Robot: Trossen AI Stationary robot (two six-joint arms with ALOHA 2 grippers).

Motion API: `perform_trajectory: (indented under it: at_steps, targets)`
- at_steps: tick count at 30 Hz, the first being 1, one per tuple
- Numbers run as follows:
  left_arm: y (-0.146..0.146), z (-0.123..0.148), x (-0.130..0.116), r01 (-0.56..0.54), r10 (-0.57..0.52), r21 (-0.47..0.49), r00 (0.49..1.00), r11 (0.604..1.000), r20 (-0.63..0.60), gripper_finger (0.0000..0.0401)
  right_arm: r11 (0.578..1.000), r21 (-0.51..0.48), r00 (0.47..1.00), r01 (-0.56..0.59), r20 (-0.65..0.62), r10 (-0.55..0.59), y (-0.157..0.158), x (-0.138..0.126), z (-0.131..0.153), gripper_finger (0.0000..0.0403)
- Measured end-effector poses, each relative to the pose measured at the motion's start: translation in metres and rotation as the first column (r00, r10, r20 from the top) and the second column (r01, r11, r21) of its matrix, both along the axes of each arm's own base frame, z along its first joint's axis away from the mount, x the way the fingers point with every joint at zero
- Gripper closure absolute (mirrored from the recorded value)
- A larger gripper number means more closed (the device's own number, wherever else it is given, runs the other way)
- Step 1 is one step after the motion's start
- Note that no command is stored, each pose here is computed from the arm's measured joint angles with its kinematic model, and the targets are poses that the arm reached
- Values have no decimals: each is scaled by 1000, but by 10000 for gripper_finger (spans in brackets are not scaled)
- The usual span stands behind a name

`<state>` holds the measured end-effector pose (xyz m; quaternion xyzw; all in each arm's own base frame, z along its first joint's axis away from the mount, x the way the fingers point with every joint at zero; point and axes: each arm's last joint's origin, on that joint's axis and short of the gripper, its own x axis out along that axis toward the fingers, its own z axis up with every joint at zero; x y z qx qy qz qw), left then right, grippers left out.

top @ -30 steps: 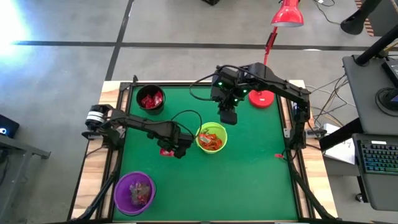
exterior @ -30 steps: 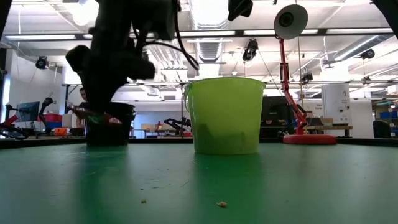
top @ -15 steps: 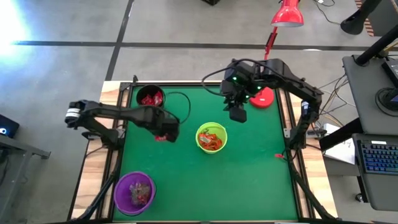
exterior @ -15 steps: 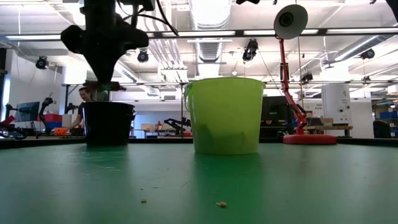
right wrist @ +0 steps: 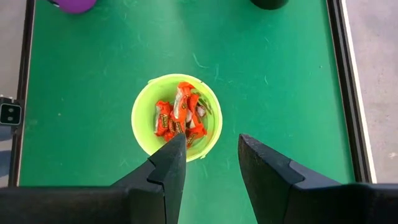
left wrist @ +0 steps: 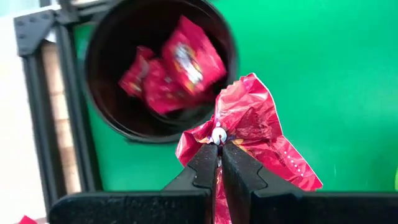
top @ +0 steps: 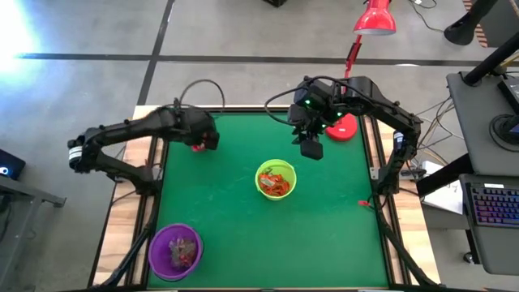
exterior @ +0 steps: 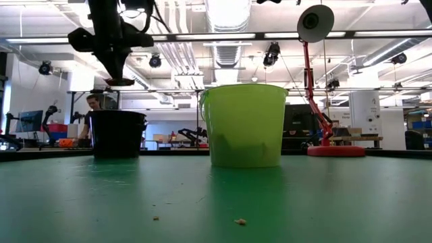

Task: Sort candy
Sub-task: Put the red candy into the black bucket, then return to Home Position

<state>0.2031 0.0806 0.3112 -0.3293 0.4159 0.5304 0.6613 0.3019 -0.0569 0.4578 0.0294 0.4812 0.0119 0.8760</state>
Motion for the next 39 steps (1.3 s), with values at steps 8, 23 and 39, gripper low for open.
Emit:
perform_trajectory:
  at_steps: [8,23,39]
  targets:
    - [42,0,-15,-78,80,45,996,996,-36,401,1000,-2,1000,-3,0,3,0,0,0,266]
    - [88,-10,-28,7,-9,-32,999,999,-47,401,999,-22,1000,-30,1,30,0,0,0,266]
    - [93,-21,-22,201,-212,-86,966,976,-149,326,988,-83,991,129,-17,-131,-5,-1,0,266]
